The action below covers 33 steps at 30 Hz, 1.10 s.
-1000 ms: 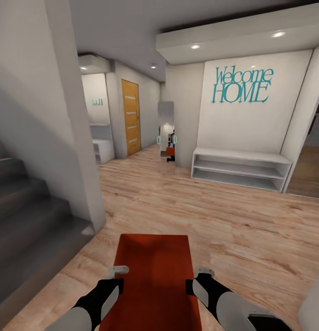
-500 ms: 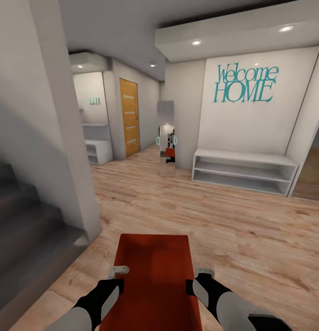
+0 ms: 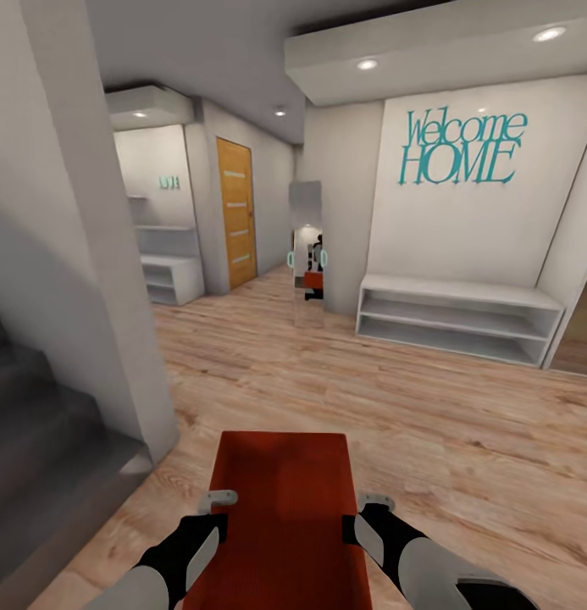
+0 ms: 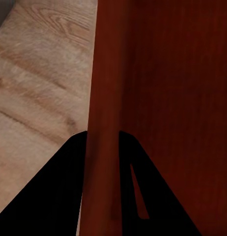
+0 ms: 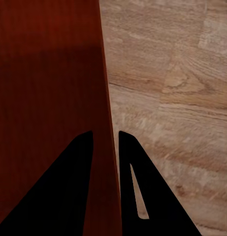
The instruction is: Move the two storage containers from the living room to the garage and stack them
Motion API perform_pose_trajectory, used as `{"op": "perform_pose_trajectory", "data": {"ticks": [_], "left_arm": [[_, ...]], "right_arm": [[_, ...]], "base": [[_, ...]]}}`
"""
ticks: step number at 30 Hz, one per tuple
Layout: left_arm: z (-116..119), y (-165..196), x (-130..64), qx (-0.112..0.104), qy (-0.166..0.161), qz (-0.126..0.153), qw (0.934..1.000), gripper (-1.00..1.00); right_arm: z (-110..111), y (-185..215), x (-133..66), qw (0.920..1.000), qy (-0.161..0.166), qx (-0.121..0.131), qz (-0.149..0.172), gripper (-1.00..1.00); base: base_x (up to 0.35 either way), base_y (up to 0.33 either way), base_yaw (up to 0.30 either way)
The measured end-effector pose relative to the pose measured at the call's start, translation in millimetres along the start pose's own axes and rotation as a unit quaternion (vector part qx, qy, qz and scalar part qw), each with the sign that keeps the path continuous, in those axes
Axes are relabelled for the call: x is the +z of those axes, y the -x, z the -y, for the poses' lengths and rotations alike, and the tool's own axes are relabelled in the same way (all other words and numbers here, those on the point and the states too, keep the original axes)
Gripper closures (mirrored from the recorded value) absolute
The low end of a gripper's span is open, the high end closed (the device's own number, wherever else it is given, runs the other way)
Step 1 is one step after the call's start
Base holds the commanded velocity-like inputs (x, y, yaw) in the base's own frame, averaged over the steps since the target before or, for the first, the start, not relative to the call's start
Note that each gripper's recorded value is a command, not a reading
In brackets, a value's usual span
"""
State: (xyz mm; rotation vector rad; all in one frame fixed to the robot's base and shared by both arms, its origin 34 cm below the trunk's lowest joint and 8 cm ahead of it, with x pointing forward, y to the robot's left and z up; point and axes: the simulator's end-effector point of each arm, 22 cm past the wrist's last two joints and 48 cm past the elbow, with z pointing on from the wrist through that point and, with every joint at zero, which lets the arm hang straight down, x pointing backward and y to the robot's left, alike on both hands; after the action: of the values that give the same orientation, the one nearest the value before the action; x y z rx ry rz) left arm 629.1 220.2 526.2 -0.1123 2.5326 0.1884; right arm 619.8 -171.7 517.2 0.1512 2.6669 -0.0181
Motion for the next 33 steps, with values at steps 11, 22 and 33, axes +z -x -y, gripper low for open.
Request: {"op": "perform_pose_trajectory", "data": {"ticks": [11, 22, 33], "left_arm": [[0, -3, 2.0, 0.001, 0.000, -0.003, 1.0000, 1.00], [1, -7, 5.0, 0.001, 0.000, -0.008, 1.0000, 1.00], [1, -12, 7.9, 0.002, 0.001, -0.013, 0.9999, 1.00]], "right_arm": [[0, -3, 2.3, 1.0000, 0.000, 0.000, -0.003, 1.00], [0, -7, 5.8, 1.0000, -0.001, 0.000, -0.008, 1.00], [1, -11, 9.2, 0.9999, -0.001, -0.001, -0.013, 1.00]], "base": [[0.340, 0.000, 0.000], [0.337, 0.000, 0.000], [0.331, 0.000, 0.000]]}}
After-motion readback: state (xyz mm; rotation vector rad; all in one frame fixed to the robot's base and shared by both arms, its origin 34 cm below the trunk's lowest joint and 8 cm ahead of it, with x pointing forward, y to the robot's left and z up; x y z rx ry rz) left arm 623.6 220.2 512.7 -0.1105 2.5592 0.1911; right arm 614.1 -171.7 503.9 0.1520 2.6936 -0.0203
